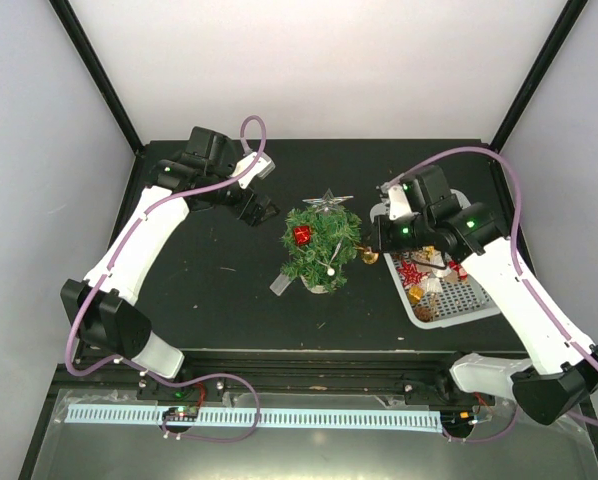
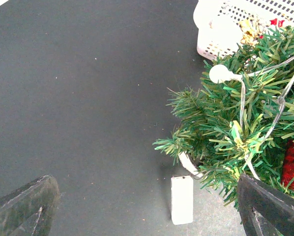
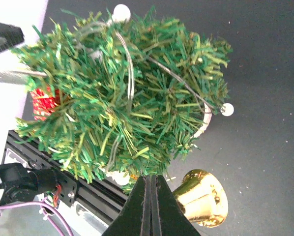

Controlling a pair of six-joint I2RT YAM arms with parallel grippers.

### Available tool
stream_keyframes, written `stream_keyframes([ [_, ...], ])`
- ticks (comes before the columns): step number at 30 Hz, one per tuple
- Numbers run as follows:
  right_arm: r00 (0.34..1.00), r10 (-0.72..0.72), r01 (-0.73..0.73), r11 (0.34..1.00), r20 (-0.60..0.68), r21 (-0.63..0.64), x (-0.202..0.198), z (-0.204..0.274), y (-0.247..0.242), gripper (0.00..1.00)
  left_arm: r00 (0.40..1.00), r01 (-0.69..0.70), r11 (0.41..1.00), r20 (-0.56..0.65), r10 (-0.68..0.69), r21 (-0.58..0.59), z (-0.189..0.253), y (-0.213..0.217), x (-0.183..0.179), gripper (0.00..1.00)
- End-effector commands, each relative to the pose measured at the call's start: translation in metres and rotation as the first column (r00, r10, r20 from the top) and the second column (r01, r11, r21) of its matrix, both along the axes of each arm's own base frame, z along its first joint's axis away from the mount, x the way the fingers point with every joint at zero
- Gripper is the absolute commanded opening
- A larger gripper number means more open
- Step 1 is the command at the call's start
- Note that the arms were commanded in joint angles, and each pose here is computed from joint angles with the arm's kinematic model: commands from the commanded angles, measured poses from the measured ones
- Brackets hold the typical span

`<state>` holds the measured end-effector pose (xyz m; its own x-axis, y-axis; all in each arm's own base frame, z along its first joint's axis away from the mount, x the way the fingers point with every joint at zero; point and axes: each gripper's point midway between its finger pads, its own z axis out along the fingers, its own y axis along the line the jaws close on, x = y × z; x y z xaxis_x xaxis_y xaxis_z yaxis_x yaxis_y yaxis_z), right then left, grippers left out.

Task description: Decorate the small christmas tree

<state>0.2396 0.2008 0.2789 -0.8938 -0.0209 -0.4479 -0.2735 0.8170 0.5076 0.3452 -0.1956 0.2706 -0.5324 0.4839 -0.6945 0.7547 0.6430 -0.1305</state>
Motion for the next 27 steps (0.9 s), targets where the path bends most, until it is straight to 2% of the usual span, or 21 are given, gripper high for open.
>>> stream_keyframes([
  [1,0.999,0.038,-0.039,0.997,-0.018,-0.068,-0.011,-0.019,-0.001,0.01,0.999,0.008,1.000,0.034,-0.008,-0.007,0.009,-0.003,0.000,0.99],
  [6,0.995,0.094,-0.096,0.991,-0.028,-0.097,-0.025,-0.027,0.005,0.01,0.999,0.006,1.000,0.035,-0.006,-0.004,0.008,-0.002,0.000,0.99],
  [10,0.981,0.193,-0.195,0.974,-0.029,-0.114,-0.045,-0.030,0.019,0.01,0.999,0.007,1.000,0.035,-0.007,-0.002,0.008,-0.002,0.000,0.99],
  [15,0.954,0.300,-0.301,0.950,-0.028,-0.083,-0.064,-0.024,0.037,0.01,0.999,0.007,1.000,0.033,-0.007,0.001,0.006,-0.001,-0.001,0.99],
  [27,0.883,0.465,-0.469,0.879,-0.069,-0.083,-0.082,-0.034,0.072,0.01,0.999,0.007,1.000,0.034,-0.008,0.004,0.004,0.000,-0.005,0.99],
])
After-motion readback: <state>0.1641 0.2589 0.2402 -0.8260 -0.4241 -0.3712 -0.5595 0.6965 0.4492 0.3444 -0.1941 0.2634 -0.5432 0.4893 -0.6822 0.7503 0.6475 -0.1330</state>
